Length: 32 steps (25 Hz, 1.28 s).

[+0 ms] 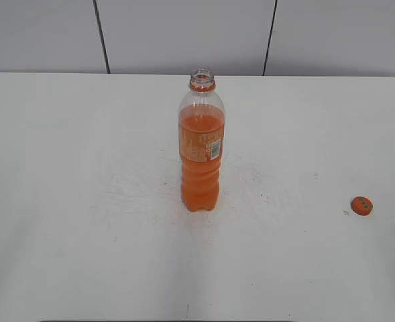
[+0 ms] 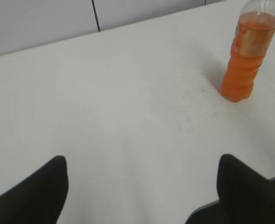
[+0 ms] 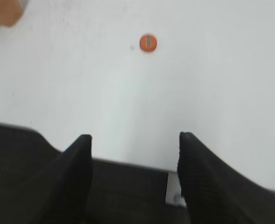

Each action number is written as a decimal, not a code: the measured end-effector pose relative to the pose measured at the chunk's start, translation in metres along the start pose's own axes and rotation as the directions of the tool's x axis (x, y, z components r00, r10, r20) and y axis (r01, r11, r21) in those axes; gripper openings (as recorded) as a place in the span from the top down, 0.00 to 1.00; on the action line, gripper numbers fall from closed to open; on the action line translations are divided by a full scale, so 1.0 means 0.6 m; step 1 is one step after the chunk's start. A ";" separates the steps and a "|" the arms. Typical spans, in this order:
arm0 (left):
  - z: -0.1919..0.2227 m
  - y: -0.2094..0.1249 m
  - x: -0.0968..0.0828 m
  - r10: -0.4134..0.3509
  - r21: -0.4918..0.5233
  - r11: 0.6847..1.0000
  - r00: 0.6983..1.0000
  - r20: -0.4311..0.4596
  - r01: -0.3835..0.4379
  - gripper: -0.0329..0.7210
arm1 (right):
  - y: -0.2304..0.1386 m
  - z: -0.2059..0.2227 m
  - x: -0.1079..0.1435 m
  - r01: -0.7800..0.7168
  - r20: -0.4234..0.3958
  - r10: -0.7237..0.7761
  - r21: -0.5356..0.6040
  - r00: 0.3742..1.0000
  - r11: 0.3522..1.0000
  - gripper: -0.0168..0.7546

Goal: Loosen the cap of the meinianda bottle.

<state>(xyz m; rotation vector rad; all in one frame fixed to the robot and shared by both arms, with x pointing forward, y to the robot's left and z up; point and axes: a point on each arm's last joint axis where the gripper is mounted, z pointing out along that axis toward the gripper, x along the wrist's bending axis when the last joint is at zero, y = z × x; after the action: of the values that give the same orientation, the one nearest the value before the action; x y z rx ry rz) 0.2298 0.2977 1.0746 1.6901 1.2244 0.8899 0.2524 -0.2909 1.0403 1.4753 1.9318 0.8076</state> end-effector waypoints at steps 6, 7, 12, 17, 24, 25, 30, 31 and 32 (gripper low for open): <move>-0.009 -0.005 -0.004 -0.006 -0.033 0.999 1.000 0.015 0.006 0.18 | -0.016 -0.014 0.002 0.030 0.049 -0.020 -0.205 0.999 0.978 0.41; -0.009 -0.005 -0.004 -0.006 -0.033 0.999 1.000 0.016 0.007 0.18 | -0.016 -0.015 0.002 0.031 0.051 -0.021 -0.210 0.998 0.977 0.41; -0.009 -0.005 -0.004 -0.008 -0.034 0.999 1.000 0.019 0.009 0.18 | -0.015 -0.015 0.002 0.033 0.056 -0.021 -0.219 0.998 0.975 0.41; -0.009 -0.005 -0.005 -0.015 -0.034 0.999 1.000 0.002 0.015 0.18 | -0.015 -0.015 0.002 0.033 0.056 -0.021 -0.220 0.998 0.975 0.41; -0.007 -0.003 -0.008 -0.077 -0.030 0.997 0.986 -0.145 0.073 0.18 | -0.014 -0.015 0.001 0.016 0.083 0.002 -0.218 0.997 0.976 0.41; -0.007 -0.003 -0.008 -0.079 -0.030 0.997 0.985 -0.151 0.075 0.18 | -0.014 -0.015 0.001 0.016 0.084 0.002 -0.218 0.996 0.976 0.41; -0.007 -0.003 -0.008 -0.080 -0.030 0.997 0.985 -0.154 0.077 0.18 | -0.014 -0.015 0.001 0.016 0.084 0.002 -0.218 0.996 0.976 0.41; -0.007 -0.003 -0.008 -0.080 -0.030 0.997 0.985 -0.154 0.077 0.18 | -0.014 -0.015 0.001 0.016 0.084 0.002 -0.218 0.996 0.976 0.41; -0.007 -0.003 -0.008 -0.080 -0.030 0.997 0.985 -0.154 0.077 0.18 | -0.014 -0.015 0.001 0.016 0.084 0.002 -0.218 0.996 0.976 0.41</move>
<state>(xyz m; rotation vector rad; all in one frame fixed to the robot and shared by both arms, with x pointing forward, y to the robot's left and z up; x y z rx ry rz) 0.2243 0.2940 1.0739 1.5662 1.3690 0.9988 0.2402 -0.2929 1.0396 1.3481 1.7255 0.9089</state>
